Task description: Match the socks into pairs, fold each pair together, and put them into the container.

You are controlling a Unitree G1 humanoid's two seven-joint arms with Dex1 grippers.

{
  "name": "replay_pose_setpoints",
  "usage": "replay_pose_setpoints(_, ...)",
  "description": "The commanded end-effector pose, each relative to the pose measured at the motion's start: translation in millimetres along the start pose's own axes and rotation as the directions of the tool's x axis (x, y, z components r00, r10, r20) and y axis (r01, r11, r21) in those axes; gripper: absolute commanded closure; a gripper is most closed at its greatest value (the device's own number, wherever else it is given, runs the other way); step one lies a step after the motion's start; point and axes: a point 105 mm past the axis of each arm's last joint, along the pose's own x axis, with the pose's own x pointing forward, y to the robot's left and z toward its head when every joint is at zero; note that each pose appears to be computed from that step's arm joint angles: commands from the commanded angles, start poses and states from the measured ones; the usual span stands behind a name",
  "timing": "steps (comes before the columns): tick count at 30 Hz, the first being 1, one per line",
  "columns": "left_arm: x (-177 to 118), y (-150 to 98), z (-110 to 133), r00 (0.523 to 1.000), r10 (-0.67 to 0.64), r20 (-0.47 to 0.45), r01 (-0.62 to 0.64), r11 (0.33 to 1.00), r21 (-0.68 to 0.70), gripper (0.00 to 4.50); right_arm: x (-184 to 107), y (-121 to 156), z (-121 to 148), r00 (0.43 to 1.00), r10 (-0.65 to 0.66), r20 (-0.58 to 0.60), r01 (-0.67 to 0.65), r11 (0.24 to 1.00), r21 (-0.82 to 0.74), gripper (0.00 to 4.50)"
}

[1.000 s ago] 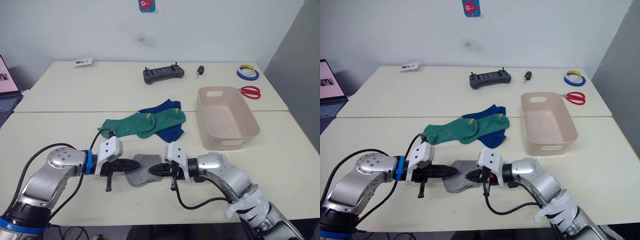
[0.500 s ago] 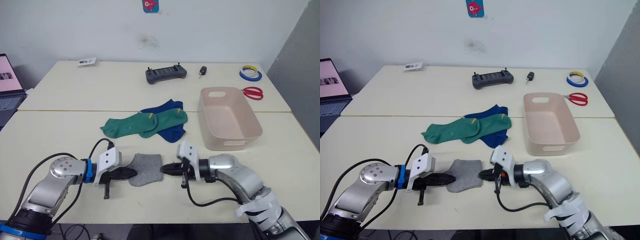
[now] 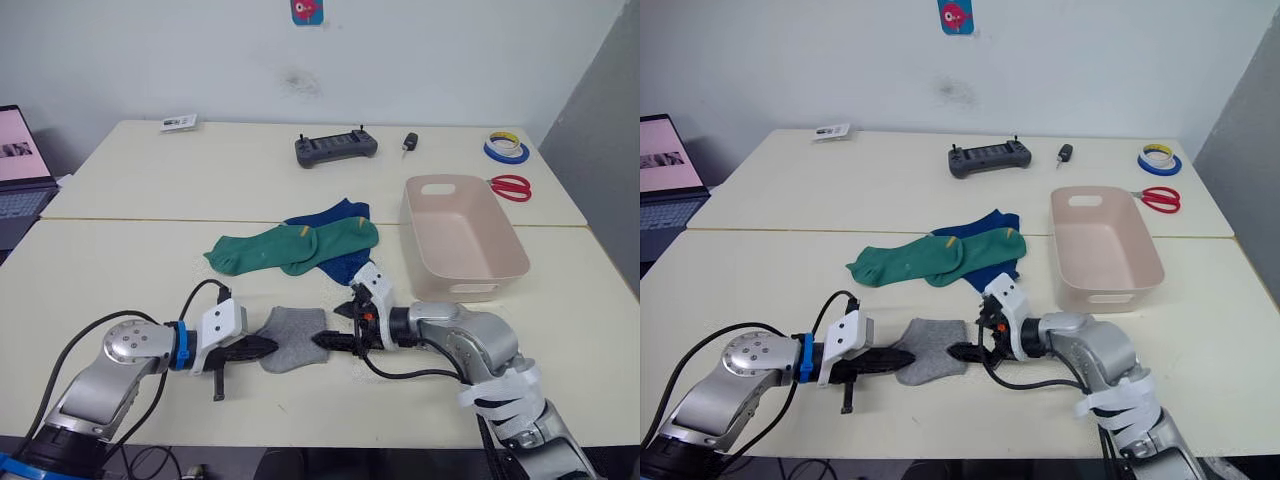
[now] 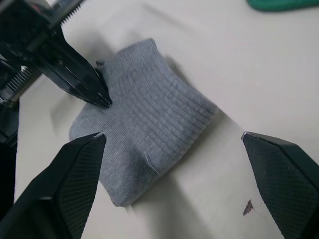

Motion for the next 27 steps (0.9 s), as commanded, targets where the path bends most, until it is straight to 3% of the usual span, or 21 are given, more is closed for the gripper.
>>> replay_pose_setpoints(1,7,-9,-16,0.998,-0.026,-0.049,0.024,0.999,-0.038,4.50,8,7,0,0.999,0.025,-0.044,-0.026,0.999,-0.020,0.02)
replay_pose_setpoints(11,11,-13,-20,0.999,-0.020,-0.044,0.018,0.999,-0.044,4.50,29,35,12,0.987,0.152,-0.048,-0.151,0.988,0.032,0.02)
replay_pose_setpoints(22,10,-16,-28,0.999,-0.012,-0.051,0.009,0.998,-0.058,4.50,33,34,23,0.983,0.182,0.006,-0.181,0.978,0.107,0.02)
replay_pose_setpoints(25,10,-16,-30,0.999,-0.011,-0.053,0.008,0.998,-0.059,4.50,32,32,24,0.984,0.177,0.014,-0.178,0.978,0.113,0.63)
replay_pose_setpoints(27,9,-16,-31,0.999,-0.008,-0.051,0.005,0.998,-0.061,4.50,32,32,24,0.984,0.177,0.016,-0.178,0.978,0.114,1.30)
